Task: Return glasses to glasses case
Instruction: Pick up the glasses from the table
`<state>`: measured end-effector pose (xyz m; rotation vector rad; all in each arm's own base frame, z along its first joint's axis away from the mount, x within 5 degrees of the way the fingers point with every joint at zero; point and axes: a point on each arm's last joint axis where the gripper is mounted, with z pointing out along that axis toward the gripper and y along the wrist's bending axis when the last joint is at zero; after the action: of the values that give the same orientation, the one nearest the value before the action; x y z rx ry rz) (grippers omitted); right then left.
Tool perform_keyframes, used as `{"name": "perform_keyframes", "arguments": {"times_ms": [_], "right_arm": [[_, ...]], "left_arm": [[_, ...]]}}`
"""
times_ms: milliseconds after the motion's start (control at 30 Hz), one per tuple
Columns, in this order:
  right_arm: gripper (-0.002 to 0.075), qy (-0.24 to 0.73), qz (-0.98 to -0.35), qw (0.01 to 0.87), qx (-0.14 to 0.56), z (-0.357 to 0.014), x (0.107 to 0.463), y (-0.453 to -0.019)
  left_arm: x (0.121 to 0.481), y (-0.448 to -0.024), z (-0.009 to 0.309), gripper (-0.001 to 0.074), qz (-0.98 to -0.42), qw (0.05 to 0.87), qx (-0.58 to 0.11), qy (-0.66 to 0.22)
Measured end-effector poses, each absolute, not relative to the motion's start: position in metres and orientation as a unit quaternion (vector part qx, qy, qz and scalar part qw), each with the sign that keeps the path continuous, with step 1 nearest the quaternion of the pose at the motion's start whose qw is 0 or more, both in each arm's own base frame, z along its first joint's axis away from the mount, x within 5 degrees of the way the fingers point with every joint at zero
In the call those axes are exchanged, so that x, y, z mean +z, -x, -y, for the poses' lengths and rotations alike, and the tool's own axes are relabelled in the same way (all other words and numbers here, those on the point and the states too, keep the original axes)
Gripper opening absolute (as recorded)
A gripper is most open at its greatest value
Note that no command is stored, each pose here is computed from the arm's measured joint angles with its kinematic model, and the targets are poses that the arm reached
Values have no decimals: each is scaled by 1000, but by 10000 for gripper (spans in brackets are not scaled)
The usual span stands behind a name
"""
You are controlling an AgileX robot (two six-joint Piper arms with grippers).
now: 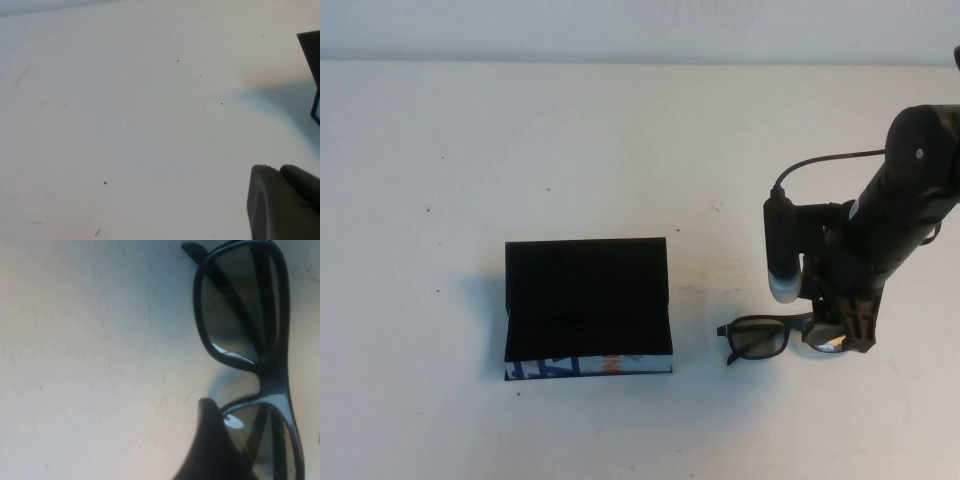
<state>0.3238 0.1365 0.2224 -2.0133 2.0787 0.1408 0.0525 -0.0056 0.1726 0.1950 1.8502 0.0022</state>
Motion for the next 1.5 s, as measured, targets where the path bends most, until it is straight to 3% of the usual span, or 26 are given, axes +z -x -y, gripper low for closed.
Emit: {"name": "perform_keyframes", "arguments": {"times_ms": [1500], "right_arm": [[400,713,-694,84,50,-150,195,-345]], "left_arm": [[173,-53,6,-1,-797,598,1,-84]]}}
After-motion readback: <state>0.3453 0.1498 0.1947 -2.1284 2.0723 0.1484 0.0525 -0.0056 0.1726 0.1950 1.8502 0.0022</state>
